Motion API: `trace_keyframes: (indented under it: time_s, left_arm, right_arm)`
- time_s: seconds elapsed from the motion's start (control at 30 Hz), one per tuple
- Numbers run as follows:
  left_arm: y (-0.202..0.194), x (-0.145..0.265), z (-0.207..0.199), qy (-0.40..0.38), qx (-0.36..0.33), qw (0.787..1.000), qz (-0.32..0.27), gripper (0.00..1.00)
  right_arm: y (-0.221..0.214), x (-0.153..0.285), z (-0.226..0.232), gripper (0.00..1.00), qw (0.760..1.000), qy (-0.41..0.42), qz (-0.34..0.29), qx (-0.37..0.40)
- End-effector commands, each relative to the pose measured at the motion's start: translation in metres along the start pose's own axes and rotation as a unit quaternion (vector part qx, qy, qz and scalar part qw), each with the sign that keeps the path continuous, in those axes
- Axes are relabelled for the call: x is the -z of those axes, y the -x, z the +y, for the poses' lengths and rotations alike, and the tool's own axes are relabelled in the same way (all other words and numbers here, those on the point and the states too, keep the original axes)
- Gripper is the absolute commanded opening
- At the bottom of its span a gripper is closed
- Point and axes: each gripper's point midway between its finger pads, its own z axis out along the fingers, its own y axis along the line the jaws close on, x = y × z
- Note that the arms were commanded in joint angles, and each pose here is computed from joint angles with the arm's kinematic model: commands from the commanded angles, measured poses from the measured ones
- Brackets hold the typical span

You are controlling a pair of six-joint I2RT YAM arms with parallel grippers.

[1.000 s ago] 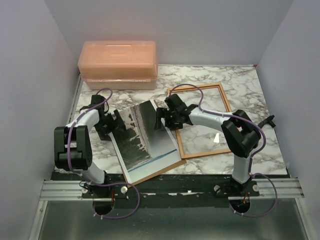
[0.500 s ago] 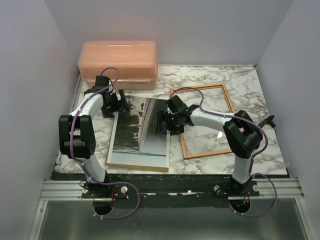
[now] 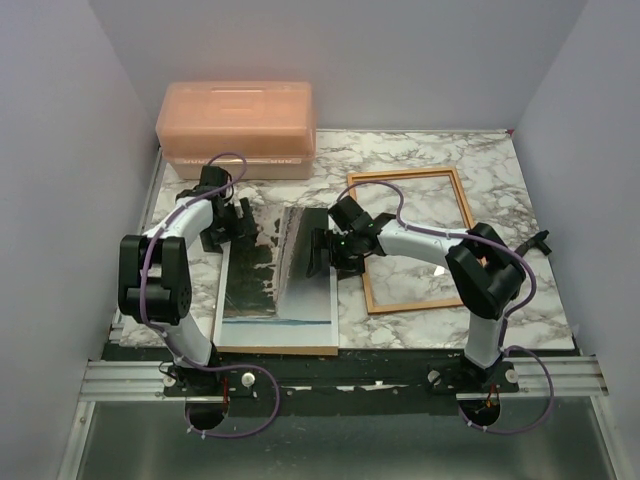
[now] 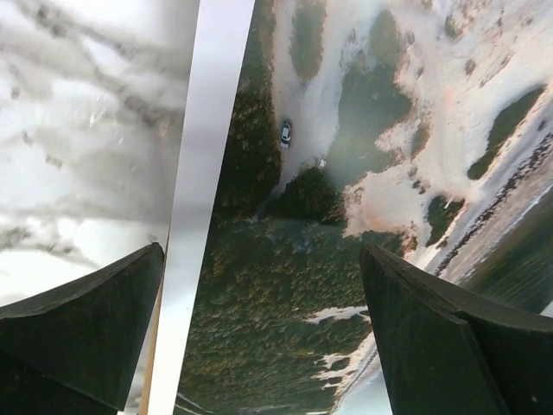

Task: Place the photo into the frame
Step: Adjust the photo at the center of the board, then move the photo to the center of the board.

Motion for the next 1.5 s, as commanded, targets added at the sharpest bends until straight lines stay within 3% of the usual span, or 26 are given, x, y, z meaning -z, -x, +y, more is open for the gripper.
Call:
trace_keyframes:
  time_s: [0.0,0.27,0.53,0.7,1.0,1.47]
  left_arm:
    - [-0.016,0.019,0.010,0.044,0.013,0.999,-0.008,0.99]
    - [-0.034,0.030,0.030,0.121,0.002,0.993,-0.014,0.99]
    - [-0.077,0.025,0.013,0.048,0.008,0.999,0.011,0.93]
    - [-0.092,0.012,0.019,0.055,0.015,0.998,0.030,0.90]
    - [-0.097,0.006,0.026,0.075,0.009,0.996,0.036,0.89]
    - [-0.084,0.012,0.048,0.157,0.002,0.987,0.022,0.95]
  right_arm:
    - [-0.008,-0.005,-0.001,0.99,1.000,-0.004,0.000,-0.001]
    - [-0.018,-0.001,-0.022,0.95,0.999,-0.048,0.001,-0.004]
    - [-0.050,0.001,-0.032,0.80,0.999,-0.045,0.029,-0.007]
    - [-0.064,-0.002,-0.036,0.74,0.999,-0.034,0.038,-0.020]
    - [-0.064,-0.006,-0.036,0.73,0.998,-0.034,0.040,-0.020]
    - [-0.063,-0.004,-0.038,0.73,0.998,-0.042,0.037,-0.019]
